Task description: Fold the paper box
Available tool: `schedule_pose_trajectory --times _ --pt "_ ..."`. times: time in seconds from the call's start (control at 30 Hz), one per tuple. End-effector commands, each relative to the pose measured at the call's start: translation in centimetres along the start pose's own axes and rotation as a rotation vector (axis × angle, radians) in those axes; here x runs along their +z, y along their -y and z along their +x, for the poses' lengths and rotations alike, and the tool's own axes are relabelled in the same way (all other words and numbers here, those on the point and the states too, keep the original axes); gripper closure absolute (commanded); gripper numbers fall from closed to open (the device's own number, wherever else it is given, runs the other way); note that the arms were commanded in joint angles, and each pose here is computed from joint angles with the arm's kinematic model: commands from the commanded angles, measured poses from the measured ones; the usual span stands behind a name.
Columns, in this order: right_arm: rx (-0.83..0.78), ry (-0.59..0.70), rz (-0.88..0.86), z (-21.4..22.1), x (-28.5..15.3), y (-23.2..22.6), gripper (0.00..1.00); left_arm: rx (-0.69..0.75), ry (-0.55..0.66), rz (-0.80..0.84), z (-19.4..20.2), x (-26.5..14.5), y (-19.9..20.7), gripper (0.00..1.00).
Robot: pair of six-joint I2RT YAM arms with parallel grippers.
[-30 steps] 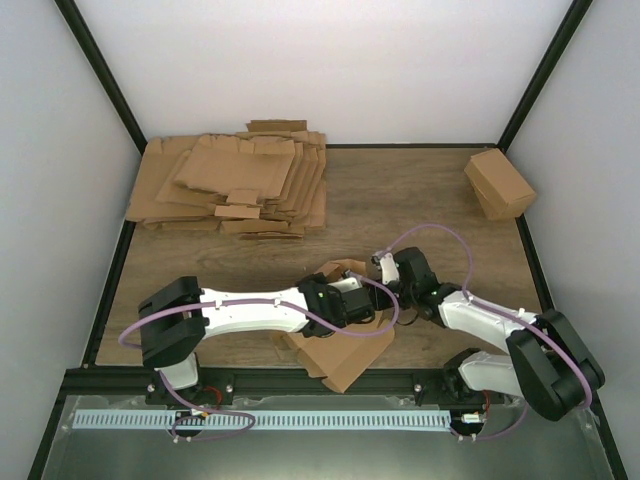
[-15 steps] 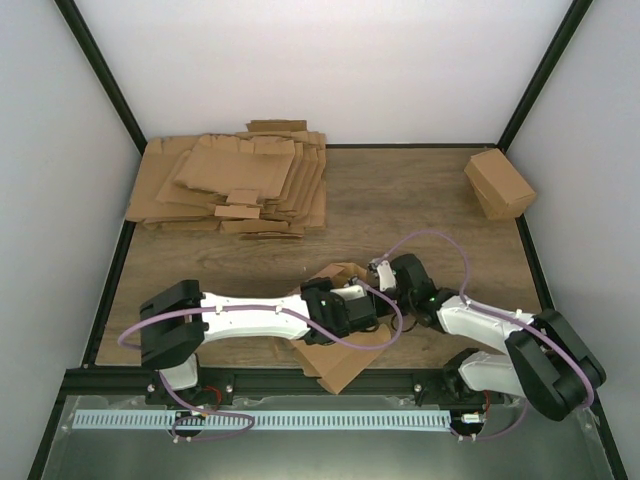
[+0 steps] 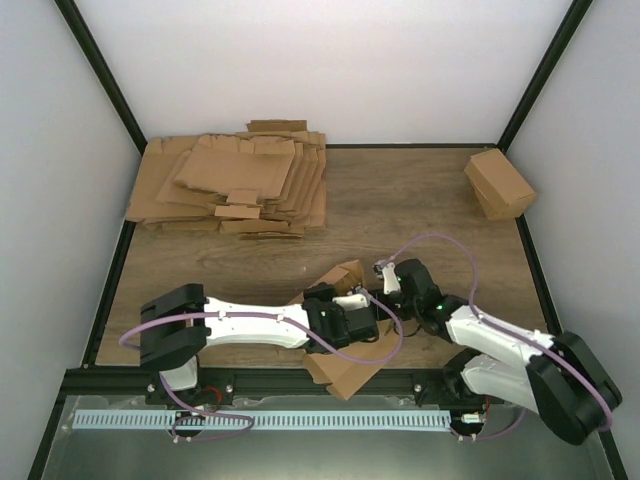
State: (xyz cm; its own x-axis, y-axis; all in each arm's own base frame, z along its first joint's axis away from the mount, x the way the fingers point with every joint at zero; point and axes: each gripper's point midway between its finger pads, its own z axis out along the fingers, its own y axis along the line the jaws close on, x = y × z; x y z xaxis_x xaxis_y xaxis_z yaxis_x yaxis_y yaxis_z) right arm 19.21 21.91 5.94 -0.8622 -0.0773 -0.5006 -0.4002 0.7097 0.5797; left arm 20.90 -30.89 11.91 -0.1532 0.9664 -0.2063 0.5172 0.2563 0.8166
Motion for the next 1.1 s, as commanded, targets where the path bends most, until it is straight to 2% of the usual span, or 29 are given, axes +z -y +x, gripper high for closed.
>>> schedule_pose_trajectory --times 0.0,0.1,0.3,0.37,0.47,0.6,0.67,0.77,0.97,1.07 --pt "0.028 0.089 0.108 -1.0 -1.8 1.2 0.51 -0.002 0.017 -0.001 0.2 0.0 0.3 0.96" --pt "0.058 0.157 0.158 -1.6 -3.1 1.8 0.4 -0.015 0.024 0.0 0.2 0.0 0.2 0.96" --pt "0.13 0.274 0.246 -3.4 -5.5 2.7 0.29 -0.027 0.025 -0.004 0.3 0.0 -0.1 0.96" --pt "0.129 0.301 0.268 -4.1 -6.0 2.8 0.26 -0.041 0.022 -0.003 0.5 0.1 -0.3 0.96" --pt "0.046 0.299 0.248 -5.4 -5.8 1.9 0.26 -0.068 0.028 0.001 0.7 -0.1 -1.0 0.96" --pt "-0.066 0.268 0.252 -7.1 -4.9 1.1 0.36 -0.082 0.042 0.0 0.7 -0.4 -1.8 0.96" --pt "-0.148 0.268 0.202 -7.9 -4.3 0.0 0.41 -0.088 0.039 -0.005 0.7 -0.4 -2.1 0.96" --pt "-0.229 0.305 0.147 -9.1 -3.6 -1.2 0.43 -0.093 0.039 -0.003 0.7 -0.4 -2.4 0.96" --pt "-0.283 0.319 0.171 -10.3 -2.0 -0.6 0.52 -0.092 0.037 -0.006 0.8 -0.4 -2.6 0.96" --pt "-0.287 0.302 0.181 -10.7 -1.3 -0.4 0.7 -0.098 0.04 -0.003 0.8 -0.3 -2.7 0.96"
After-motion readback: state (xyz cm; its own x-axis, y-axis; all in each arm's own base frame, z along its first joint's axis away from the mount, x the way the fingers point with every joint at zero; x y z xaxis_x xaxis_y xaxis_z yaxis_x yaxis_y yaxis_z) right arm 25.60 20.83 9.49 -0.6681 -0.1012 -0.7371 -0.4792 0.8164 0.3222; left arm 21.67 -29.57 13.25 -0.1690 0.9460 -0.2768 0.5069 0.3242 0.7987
